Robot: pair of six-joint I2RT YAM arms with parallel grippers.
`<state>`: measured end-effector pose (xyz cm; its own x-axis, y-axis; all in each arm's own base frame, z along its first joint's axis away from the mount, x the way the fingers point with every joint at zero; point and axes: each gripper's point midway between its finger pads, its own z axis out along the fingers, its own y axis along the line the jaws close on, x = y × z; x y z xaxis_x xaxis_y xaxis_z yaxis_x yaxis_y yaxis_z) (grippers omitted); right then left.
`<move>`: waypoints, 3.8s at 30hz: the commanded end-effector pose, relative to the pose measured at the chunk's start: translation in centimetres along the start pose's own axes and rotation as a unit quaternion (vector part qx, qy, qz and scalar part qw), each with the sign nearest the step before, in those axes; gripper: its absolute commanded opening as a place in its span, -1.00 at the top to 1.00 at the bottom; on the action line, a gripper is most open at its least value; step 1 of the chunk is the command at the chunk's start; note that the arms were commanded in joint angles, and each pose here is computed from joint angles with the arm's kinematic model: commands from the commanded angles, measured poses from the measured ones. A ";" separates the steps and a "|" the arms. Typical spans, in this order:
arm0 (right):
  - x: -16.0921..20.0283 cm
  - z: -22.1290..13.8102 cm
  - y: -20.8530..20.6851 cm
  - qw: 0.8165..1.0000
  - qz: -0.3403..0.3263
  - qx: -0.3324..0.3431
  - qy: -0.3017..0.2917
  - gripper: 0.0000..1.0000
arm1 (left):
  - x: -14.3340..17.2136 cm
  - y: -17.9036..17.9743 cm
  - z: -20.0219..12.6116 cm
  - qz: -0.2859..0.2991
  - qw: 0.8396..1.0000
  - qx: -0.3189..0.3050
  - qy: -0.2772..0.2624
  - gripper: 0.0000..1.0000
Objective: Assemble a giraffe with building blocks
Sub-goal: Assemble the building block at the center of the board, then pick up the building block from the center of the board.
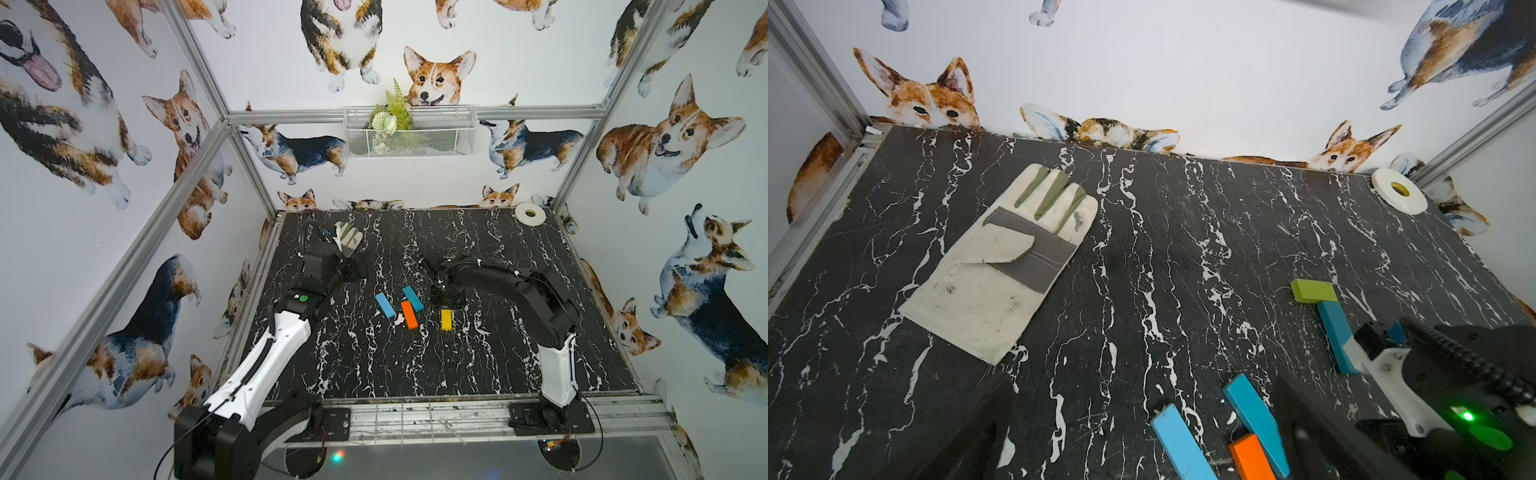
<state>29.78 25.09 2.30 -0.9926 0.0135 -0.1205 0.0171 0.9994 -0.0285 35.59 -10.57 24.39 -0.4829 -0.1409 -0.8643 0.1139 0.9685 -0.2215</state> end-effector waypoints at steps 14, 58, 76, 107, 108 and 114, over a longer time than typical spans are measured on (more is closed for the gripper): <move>-2.3 -1.8 -2.5 0.999 0.024 0.007 -0.028 0.38 | -0.5 -0.3 0.1 0.003 1.000 0.004 -0.010 -1.00; -5.3 0.8 -5.2 0.999 0.018 0.027 -0.007 0.32 | -0.6 -0.4 0.4 0.006 1.000 0.004 -0.008 -1.00; -6.4 -3.7 -4.0 0.998 -0.018 -0.007 -0.063 -0.99 | -0.6 -0.3 0.2 0.008 1.000 0.002 -0.010 -1.00; -3.9 -0.5 9.6 0.971 -0.236 -0.044 -0.011 -0.47 | -0.5 -0.1 0.3 0.009 1.000 -0.004 -0.007 -1.00; -3.9 -0.3 9.6 0.971 -0.237 -0.042 -0.008 -0.48 | -0.6 -0.1 0.3 0.009 1.000 -0.004 -0.007 -1.00; -4.5 0.1 9.7 0.971 -0.238 -0.031 -0.014 -0.48 | -0.6 -0.1 0.2 0.009 1.000 -0.004 -0.009 -1.00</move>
<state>34.44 35.22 2.51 -0.8837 -0.4440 -0.1484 -0.4495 0.8933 0.0044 35.86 -10.62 24.14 -0.4857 -0.1146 -0.8666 0.1161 0.9741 -0.1939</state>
